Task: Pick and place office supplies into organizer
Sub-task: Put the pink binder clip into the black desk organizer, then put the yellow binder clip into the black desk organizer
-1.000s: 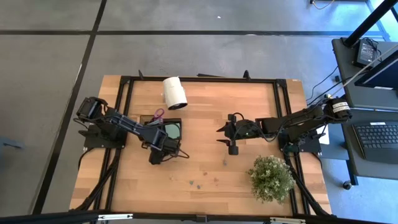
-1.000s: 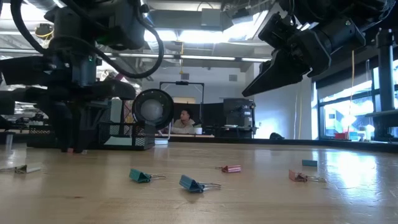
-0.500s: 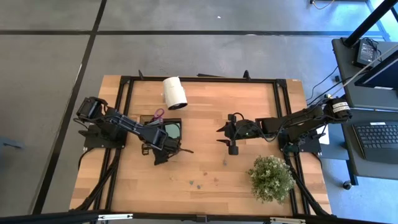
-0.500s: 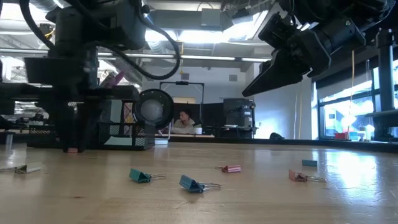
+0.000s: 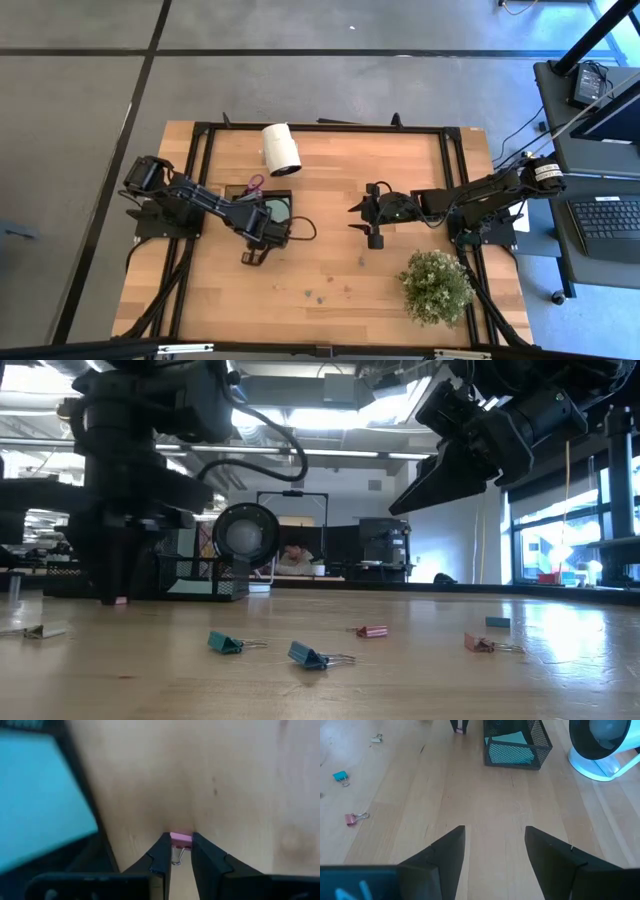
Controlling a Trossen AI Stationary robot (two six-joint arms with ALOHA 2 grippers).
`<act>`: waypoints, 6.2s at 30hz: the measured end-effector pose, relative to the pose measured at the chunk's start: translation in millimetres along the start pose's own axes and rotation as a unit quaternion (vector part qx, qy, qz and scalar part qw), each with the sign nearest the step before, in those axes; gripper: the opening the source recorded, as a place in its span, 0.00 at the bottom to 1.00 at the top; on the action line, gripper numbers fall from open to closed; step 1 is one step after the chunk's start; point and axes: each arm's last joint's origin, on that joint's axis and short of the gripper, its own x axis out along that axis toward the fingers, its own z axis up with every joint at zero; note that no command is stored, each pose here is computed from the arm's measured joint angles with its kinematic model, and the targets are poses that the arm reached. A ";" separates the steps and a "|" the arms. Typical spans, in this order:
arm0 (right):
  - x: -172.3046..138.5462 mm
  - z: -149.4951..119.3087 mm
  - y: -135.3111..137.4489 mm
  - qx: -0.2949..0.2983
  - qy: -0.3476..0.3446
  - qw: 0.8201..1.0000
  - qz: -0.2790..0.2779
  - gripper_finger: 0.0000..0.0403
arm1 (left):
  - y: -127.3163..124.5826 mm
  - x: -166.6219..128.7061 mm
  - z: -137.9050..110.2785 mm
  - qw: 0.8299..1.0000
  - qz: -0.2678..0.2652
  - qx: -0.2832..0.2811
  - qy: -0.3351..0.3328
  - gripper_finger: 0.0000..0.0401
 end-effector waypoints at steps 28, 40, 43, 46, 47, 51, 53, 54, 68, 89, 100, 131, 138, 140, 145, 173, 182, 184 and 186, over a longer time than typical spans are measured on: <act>0.0 -0.6 0.0 0.000 0.004 1.000 0.000 0.52 | 17.2 -68.8 -31.3 0.971 0.112 -0.188 -0.100 0.13; 0.0 -0.7 0.0 0.000 0.004 1.000 0.000 0.52 | 28.3 -43.7 -42.9 0.962 0.158 -0.224 -0.017 0.13; 0.0 -0.7 0.0 0.000 0.004 1.000 0.000 0.52 | 31.6 -40.9 -45.1 0.960 0.160 -0.230 -0.010 0.13; 0.0 -0.7 0.1 0.000 0.004 1.000 0.000 0.52 | 33.7 -40.7 -44.3 0.960 0.160 -0.230 -0.013 0.13; 0.0 -0.7 0.0 0.000 0.004 1.000 0.000 0.52 | 34.1 -40.6 -43.8 0.961 0.159 -0.227 -0.014 0.13; 0.0 -0.7 0.0 -0.001 0.004 1.000 0.000 0.52 | 36.0 -40.5 -43.3 0.960 0.158 -0.230 -0.015 0.14; 0.0 -0.7 0.1 -0.001 0.004 1.000 0.000 0.52 | 36.0 -40.4 -43.3 0.961 0.153 -0.231 -0.014 0.15; 0.0 -0.7 0.0 0.000 0.004 1.000 0.000 0.52 | 35.9 -40.4 -43.3 0.961 0.152 -0.231 -0.013 0.16; 0.0 -0.7 0.0 -0.001 0.004 1.000 0.000 0.52 | 35.6 -40.4 -43.5 0.963 0.149 -0.226 -0.012 0.25; 0.0 -0.7 0.1 -0.001 0.004 1.000 0.000 0.52 | -1.8 -95.9 3.5 0.987 -0.036 -0.061 -0.147 0.29; 0.0 -0.8 0.0 0.001 0.004 1.000 0.000 0.52 | -56.7 -72.8 25.4 0.979 -0.071 -0.009 -0.189 0.39; 0.1 -0.1 0.1 0.028 0.001 1.000 0.000 0.52 | -135.7 -31.6 58.8 0.991 -0.022 -0.120 -0.047 0.35; 0.1 -0.2 0.1 0.026 0.001 1.000 0.000 0.52 | -132.3 -31.3 60.6 0.992 -0.020 -0.116 -0.048 0.35; 0.1 -0.2 0.1 0.026 0.001 1.000 0.000 0.52 | -130.9 -31.2 61.3 0.992 -0.020 -0.119 -0.048 0.36; 0.1 -0.2 0.1 0.026 0.001 1.000 0.000 0.52 | -127.1 -30.8 63.2 0.992 -0.025 -0.116 -0.044 0.40; 0.1 -0.9 0.1 0.026 0.004 1.000 0.000 0.52 | -129.9 -27.3 65.6 0.994 -0.018 -0.093 -0.061 0.44; 0.1 -0.9 0.1 0.025 0.005 1.000 0.000 0.52 | -137.1 -6.6 66.0 0.996 -0.012 -0.080 -0.031 0.43; 0.1 -0.8 0.1 0.026 0.004 1.000 0.000 0.52 | -137.0 -6.0 65.8 0.996 -0.011 -0.080 -0.030 0.43; 0.1 -0.9 0.1 0.026 0.005 1.000 0.000 0.52 | -137.1 -5.8 65.9 0.996 -0.011 -0.080 -0.030 0.43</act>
